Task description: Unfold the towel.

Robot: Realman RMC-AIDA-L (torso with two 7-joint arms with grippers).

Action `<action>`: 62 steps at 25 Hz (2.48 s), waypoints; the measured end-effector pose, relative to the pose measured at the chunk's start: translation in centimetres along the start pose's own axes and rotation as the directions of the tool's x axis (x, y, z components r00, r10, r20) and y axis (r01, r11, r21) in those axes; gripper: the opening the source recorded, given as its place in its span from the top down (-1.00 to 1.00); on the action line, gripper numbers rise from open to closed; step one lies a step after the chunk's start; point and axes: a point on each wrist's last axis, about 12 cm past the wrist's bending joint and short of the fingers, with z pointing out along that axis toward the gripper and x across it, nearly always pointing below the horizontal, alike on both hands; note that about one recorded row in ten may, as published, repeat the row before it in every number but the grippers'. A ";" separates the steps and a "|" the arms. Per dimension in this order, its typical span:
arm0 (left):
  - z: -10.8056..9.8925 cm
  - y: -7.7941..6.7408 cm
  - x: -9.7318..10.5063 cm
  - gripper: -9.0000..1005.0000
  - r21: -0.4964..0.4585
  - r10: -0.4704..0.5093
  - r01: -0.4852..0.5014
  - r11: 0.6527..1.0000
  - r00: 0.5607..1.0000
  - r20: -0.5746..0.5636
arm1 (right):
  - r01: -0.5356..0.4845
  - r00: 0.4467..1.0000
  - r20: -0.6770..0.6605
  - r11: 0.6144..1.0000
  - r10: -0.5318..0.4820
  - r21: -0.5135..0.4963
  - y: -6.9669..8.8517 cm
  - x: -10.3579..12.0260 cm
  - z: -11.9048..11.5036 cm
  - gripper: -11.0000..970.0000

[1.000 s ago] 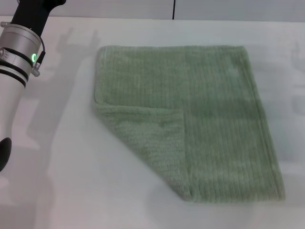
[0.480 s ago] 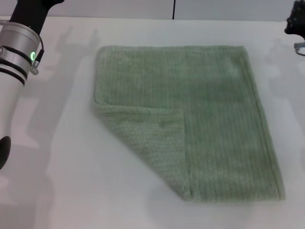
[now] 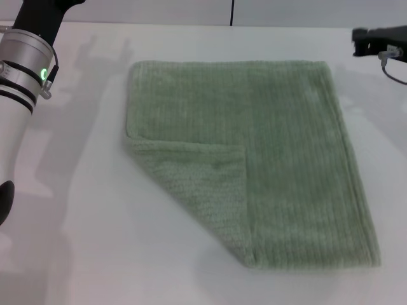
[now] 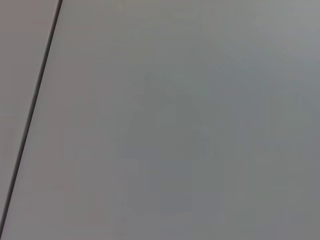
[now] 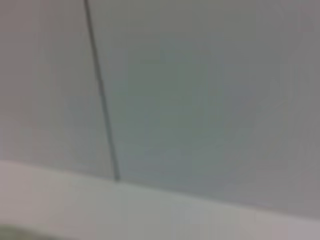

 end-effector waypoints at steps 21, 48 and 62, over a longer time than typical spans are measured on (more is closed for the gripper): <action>0.0 -0.1 -0.5 -0.54 0.017 -0.003 0.002 1.000 0.999 0.039 | -0.014 0.833 -0.542 0.976 -0.110 -0.219 0.1 -3.1 0.7 0.98; 0.5 -0.7 -0.9 -0.53 0.040 -0.021 0.019 0.999 0.998 0.061 | 0.059 0.761 -0.599 0.946 -0.249 -0.318 0.0 -1.5 3.2 0.98; 0.6 -0.8 -0.9 -0.52 0.043 -0.023 0.021 0.999 0.998 0.059 | 0.043 0.758 -0.600 0.938 -0.255 -0.345 0.3 -0.6 3.4 0.98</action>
